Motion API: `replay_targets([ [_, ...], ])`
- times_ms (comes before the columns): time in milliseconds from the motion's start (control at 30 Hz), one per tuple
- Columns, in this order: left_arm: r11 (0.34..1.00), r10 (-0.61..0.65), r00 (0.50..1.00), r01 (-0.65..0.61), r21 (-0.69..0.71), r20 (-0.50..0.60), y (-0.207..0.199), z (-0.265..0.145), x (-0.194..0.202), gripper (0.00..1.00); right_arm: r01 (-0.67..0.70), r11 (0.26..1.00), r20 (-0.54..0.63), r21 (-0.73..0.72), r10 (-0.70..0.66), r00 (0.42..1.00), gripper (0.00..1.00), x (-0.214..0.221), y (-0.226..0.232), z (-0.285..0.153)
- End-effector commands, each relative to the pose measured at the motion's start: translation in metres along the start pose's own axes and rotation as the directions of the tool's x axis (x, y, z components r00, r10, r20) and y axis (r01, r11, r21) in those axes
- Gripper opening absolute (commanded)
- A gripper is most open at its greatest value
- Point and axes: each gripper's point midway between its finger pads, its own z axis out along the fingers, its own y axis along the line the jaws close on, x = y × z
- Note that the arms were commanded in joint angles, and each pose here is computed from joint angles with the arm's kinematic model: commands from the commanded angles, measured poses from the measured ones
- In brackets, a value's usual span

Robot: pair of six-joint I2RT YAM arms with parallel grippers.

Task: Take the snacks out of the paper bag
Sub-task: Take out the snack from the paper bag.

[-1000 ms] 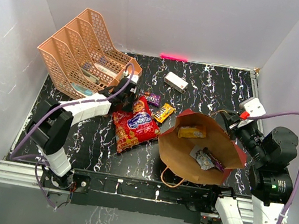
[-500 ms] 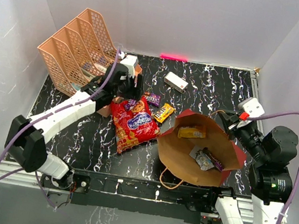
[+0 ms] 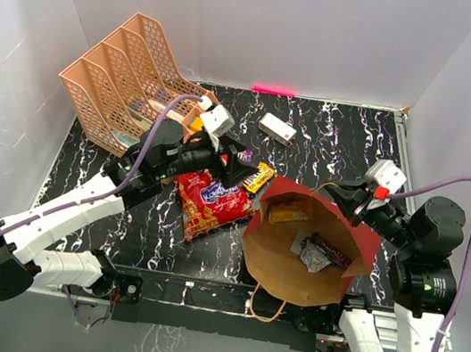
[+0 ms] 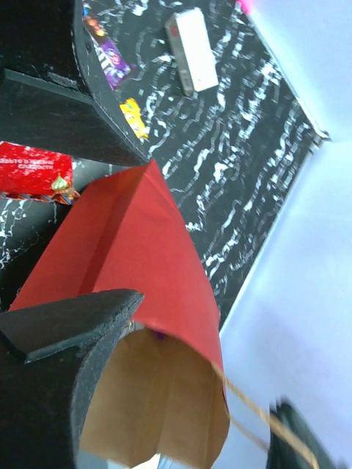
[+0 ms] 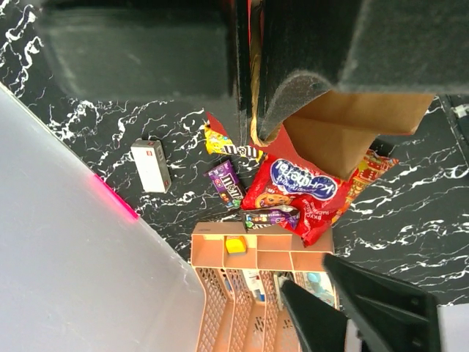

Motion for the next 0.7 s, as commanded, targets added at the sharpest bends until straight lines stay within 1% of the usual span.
replay_targets([
  [0,0.972,0.093,0.990,-0.114,0.207,0.106,-0.042,-0.012,-0.024,0.67,0.003,0.997,0.020,0.079,-0.004,1.000,0.08,-0.002,-0.018,0.004],
  [33,0.967,0.093,0.991,-0.112,0.230,0.092,-0.048,-0.012,-0.021,0.66,0.003,0.992,0.014,0.125,-0.005,1.000,0.08,-0.001,-0.026,0.003],
  [100,0.962,0.093,0.993,-0.109,0.252,0.073,-0.054,-0.011,-0.017,0.67,-0.013,0.963,0.005,0.268,0.012,1.000,0.08,-0.001,-0.052,-0.002],
  [200,0.958,0.109,0.991,-0.125,0.256,0.078,-0.058,-0.011,-0.017,0.67,-0.031,0.880,0.018,0.473,0.025,1.000,0.08,-0.012,-0.089,-0.018],
  [300,0.959,0.124,0.988,-0.143,0.244,0.092,-0.057,-0.011,-0.021,0.67,-0.023,0.803,0.032,0.595,0.005,0.999,0.08,-0.025,-0.114,-0.031],
  [367,0.958,0.134,0.986,-0.153,0.241,0.094,-0.057,-0.011,-0.022,0.67,-0.005,0.744,0.011,0.668,-0.003,1.000,0.08,-0.027,-0.132,-0.039],
  [433,0.957,0.141,0.985,-0.160,0.240,0.095,-0.057,-0.012,-0.023,0.67,0.057,0.704,-0.045,0.708,-0.035,0.998,0.08,-0.026,-0.149,-0.041],
  [500,0.957,0.149,0.984,-0.168,0.237,0.094,-0.056,-0.013,-0.023,0.67,0.141,0.679,-0.113,0.720,-0.085,0.990,0.08,-0.027,-0.164,-0.041],
  [633,0.957,0.169,0.982,-0.184,0.225,0.083,-0.054,-0.016,-0.021,0.67,0.293,0.621,-0.239,0.727,-0.170,0.956,0.08,-0.032,-0.192,-0.040],
  [667,0.957,0.176,0.981,-0.190,0.221,0.082,-0.053,-0.017,-0.021,0.67,0.329,0.617,-0.267,0.715,-0.193,0.944,0.08,-0.033,-0.197,-0.037],
])
